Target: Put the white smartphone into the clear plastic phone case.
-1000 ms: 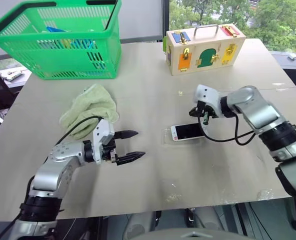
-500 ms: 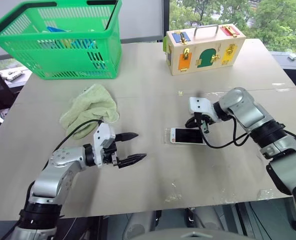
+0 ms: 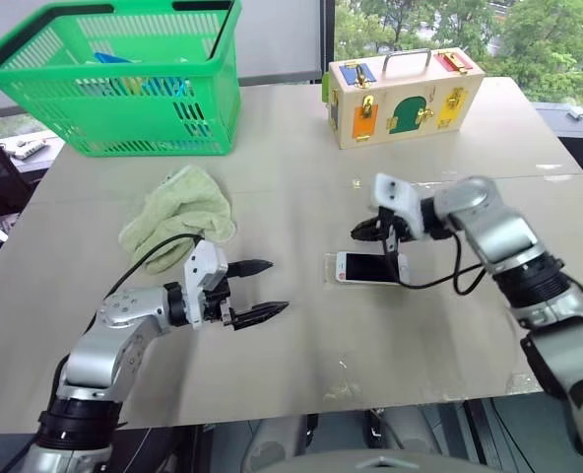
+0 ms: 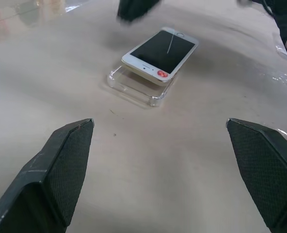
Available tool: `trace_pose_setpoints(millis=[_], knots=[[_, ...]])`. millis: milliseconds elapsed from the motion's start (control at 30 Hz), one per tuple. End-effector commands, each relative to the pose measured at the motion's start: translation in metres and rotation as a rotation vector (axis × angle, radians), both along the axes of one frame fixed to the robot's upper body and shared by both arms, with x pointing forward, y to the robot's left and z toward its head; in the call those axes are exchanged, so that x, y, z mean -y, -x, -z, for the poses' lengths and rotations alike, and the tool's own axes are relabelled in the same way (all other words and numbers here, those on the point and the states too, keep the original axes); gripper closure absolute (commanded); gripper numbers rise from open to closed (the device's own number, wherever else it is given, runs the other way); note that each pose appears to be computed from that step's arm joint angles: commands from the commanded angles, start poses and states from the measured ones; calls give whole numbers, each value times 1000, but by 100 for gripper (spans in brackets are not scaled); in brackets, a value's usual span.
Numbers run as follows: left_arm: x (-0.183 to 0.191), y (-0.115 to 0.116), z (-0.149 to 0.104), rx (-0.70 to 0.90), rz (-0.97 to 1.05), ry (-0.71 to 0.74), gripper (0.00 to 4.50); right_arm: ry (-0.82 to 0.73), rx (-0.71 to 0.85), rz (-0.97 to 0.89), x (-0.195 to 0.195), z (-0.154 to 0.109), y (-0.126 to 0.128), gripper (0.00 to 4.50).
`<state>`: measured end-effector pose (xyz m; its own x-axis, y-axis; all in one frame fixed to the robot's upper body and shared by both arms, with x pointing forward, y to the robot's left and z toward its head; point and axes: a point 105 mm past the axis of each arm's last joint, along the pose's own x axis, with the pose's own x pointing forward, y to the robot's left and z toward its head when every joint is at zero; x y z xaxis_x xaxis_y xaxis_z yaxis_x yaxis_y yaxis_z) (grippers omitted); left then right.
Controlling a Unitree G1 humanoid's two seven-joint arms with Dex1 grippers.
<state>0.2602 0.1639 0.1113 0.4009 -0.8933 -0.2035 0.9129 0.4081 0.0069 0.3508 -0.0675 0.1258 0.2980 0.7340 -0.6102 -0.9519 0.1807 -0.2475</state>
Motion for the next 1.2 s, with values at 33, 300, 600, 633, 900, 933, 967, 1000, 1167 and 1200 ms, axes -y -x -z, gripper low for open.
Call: trace_pose_setpoints(millis=[33,300,600,633,900,933,967,1000,1167,1200], knots=[[1,-1,-7,33,19,2,0,-25,15,-69,-14,-5,15,440],[-1,-1,-8,38,13,-2,0,-83,61,-20,-15,-18,9,440],[-2,3,-6,33,4,1,0,-247,-129,-154,-4,-58,72,440],[-2,3,-5,31,5,1,0,-218,-176,-176,0,-53,83,440],[0,1,-5,28,17,3,0,17,-260,-152,23,5,97,440],[0,0,-5,28,17,3,0,31,-251,-144,24,9,95,440],[0,0,-5,27,18,3,0,38,-241,-134,25,12,92,440],[0,0,-5,27,19,2,0,40,-232,-125,25,14,89,440],[-1,1,-5,27,19,-2,0,38,-197,-109,20,18,79,440],[-2,1,-5,27,19,-2,0,37,-186,-101,19,19,76,440]])
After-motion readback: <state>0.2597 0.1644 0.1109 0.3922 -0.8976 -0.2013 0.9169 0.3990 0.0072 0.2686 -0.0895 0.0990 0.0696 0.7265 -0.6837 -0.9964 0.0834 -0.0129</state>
